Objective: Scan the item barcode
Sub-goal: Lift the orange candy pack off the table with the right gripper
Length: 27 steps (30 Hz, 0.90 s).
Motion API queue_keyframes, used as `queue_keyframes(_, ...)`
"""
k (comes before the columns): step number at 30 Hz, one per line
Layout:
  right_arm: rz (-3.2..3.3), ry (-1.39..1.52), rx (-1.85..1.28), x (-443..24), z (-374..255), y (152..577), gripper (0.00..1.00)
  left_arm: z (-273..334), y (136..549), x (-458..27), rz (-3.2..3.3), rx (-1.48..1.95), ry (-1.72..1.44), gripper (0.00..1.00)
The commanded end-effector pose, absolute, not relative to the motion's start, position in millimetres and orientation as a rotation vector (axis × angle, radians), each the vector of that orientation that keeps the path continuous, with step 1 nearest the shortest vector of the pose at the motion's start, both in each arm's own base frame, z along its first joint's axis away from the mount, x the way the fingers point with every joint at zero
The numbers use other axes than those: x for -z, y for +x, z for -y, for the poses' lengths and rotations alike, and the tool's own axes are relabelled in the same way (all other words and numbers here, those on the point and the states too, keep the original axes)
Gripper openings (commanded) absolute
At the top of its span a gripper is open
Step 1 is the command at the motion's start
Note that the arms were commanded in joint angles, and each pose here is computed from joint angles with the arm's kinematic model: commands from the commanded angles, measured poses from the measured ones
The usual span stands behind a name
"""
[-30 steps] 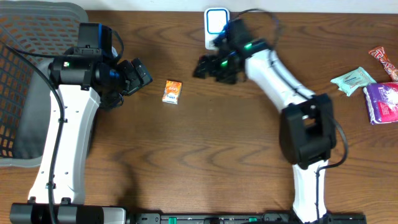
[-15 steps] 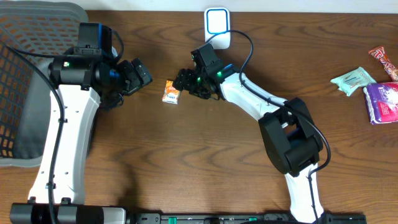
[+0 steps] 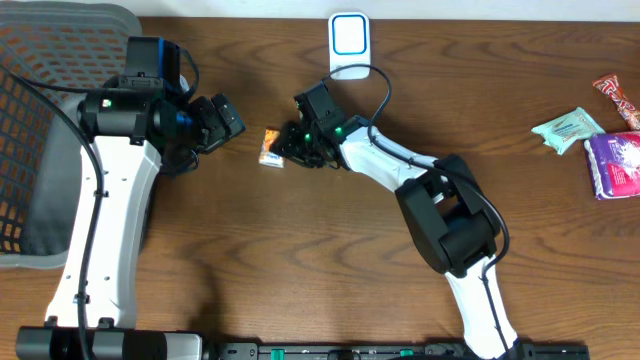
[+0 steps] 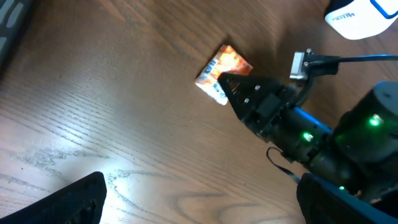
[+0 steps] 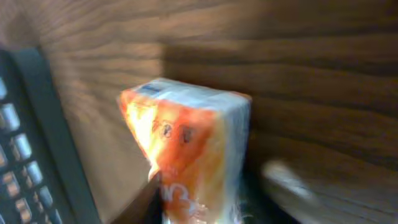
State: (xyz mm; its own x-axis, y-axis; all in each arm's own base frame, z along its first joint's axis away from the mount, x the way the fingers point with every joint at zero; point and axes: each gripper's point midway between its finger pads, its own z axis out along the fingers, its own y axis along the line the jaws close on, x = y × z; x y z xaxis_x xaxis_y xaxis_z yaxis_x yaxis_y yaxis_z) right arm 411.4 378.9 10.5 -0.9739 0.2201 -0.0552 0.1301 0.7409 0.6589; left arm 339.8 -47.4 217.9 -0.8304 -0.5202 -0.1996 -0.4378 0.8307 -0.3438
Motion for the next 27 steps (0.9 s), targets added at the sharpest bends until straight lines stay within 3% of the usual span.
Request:
queue_keyframes(1, -2.925, 0.358, -0.962, 35, -365, 395, 0.09, 46, 341, -218, -2.729, 0.405, -0.717, 0.98)
queue_keyframes(2, -2.93, 0.362, -0.998, 33, -364, 395, 0.01, 46, 341, -218, -2.729, 0.405, -0.718, 0.98)
queue_keyframes(7, -2.911, 0.18, -1.254, 14, -365, 397, 0.01, 46, 341, -218, -2.729, 0.406, -0.717, 0.98)
queue_keyframes(15, -2.614, -0.197, -1.875, -54, -342, 409, 0.01, 46, 341, -218, -2.729, 0.405, -0.717, 0.98)
queue_keyframes(27, -2.177, -0.506, -2.22, -113, -280, 422, 0.01, 46, 341, -218, -2.729, 0.405, -0.717, 0.98)
